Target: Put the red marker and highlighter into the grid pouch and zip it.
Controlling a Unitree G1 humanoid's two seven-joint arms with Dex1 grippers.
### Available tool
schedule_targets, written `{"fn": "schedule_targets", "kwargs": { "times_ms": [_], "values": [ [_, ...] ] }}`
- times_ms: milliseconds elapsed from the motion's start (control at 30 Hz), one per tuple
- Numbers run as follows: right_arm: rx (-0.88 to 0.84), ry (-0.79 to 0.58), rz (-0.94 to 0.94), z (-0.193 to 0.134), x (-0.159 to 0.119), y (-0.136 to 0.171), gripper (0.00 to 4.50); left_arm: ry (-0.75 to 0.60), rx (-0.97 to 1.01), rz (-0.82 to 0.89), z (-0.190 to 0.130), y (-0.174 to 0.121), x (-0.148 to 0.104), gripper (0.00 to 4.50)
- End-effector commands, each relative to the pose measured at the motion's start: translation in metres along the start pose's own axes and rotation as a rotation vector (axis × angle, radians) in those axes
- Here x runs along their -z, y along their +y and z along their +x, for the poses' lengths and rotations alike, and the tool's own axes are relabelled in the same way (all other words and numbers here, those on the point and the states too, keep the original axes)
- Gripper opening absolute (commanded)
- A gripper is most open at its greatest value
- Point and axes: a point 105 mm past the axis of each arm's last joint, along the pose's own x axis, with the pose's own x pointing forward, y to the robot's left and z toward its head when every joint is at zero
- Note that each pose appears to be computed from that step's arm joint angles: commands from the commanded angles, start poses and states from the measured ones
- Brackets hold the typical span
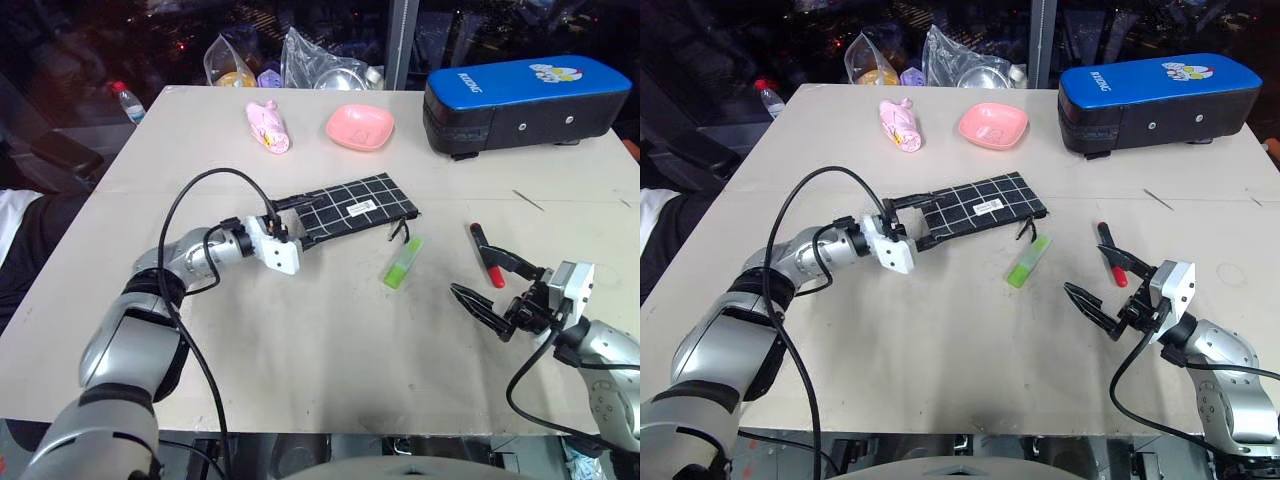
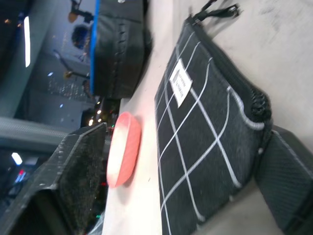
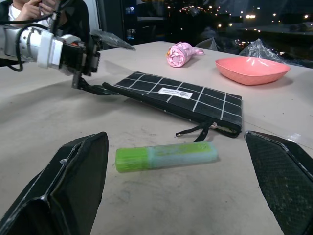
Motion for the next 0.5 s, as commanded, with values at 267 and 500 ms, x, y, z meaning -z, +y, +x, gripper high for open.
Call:
{"fn": "schedule_targets", "kwargs": {
  "times_ms": [267,500],
  "values": [
    [0.028,-0.039,-0.043,0.000,-0.012,0.000,4.50,-0.009,-0.015,0.005,0.020,0.008,-0.002,0.07],
    [0.038,-0.024,-0.041,0.014,-0.012,0.008,4.50,0.018,-0.073,-0.035,0.021,0.014,0.002,0.07]
  ]
}}
